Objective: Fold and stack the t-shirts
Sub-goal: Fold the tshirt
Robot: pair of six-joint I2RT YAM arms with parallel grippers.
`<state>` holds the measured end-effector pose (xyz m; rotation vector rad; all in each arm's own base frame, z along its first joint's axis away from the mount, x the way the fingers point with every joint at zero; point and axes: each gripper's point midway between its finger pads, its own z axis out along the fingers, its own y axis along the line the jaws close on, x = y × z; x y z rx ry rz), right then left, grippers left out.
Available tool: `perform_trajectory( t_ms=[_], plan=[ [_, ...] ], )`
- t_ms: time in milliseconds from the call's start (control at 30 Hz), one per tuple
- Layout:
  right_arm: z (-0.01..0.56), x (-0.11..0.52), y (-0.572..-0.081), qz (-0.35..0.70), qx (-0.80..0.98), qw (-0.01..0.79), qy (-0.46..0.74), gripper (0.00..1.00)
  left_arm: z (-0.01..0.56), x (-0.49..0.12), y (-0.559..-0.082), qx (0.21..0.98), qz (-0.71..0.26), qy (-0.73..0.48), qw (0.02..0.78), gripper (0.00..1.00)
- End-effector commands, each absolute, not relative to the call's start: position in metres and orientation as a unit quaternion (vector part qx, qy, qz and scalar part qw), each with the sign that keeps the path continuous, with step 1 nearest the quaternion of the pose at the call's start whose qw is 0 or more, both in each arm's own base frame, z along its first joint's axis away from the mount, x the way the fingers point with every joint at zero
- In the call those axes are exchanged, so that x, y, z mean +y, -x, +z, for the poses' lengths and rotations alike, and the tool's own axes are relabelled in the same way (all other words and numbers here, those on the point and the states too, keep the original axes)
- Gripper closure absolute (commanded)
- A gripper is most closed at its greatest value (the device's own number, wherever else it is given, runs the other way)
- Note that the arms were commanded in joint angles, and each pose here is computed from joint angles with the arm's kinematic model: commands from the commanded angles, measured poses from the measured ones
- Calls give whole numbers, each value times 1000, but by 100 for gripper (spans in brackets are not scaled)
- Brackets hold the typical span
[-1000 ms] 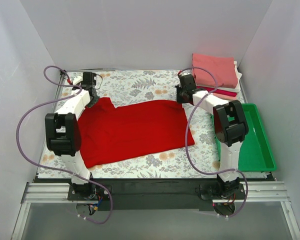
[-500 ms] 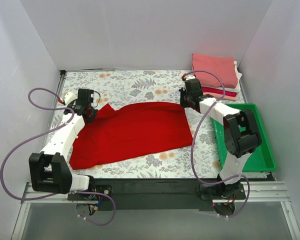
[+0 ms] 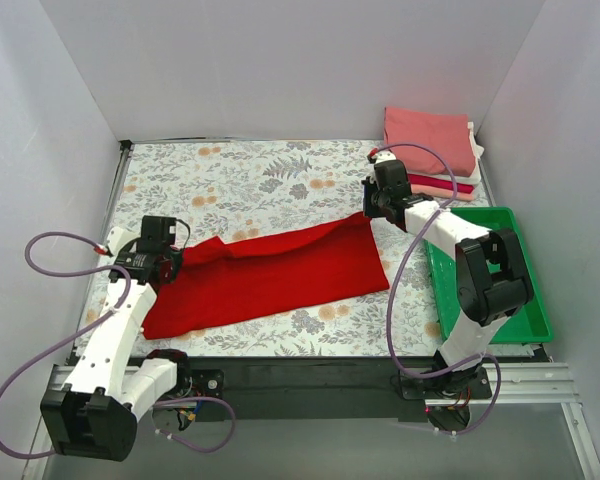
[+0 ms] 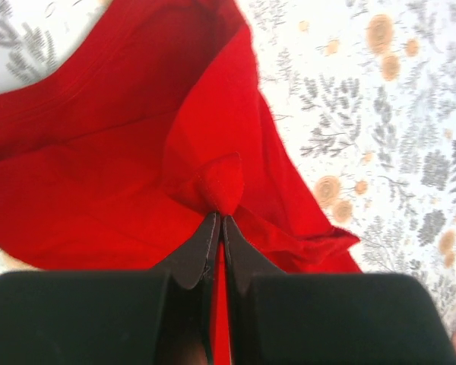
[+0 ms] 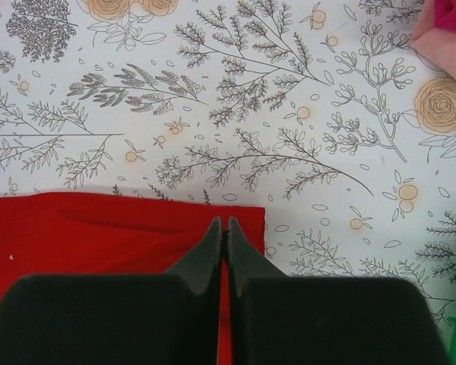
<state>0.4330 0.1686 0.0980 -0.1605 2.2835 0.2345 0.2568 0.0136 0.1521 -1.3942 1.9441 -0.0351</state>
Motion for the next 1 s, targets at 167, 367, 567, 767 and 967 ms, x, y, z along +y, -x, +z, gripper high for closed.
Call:
perform_trajectory(
  t_ms=[167,367,567,767,967],
  plan=[
    [120,169,-427,107,892,435,58,99,143,14,-219,746,-13,572,342,100],
    [114,167,-418,106,896,427,66,99,124,17,-193,738,5,598,312,100],
    [90,159,-398,100,910,398,60,95,120,10,-181,738,0,613,282,88],
    [100,118,-382,20,914,406,-12,43,146,4,-168,739,-39,605,295,50],
    [132,125,-372,58,900,432,4,12,170,-6,-191,740,-102,571,342,22]
  ],
)
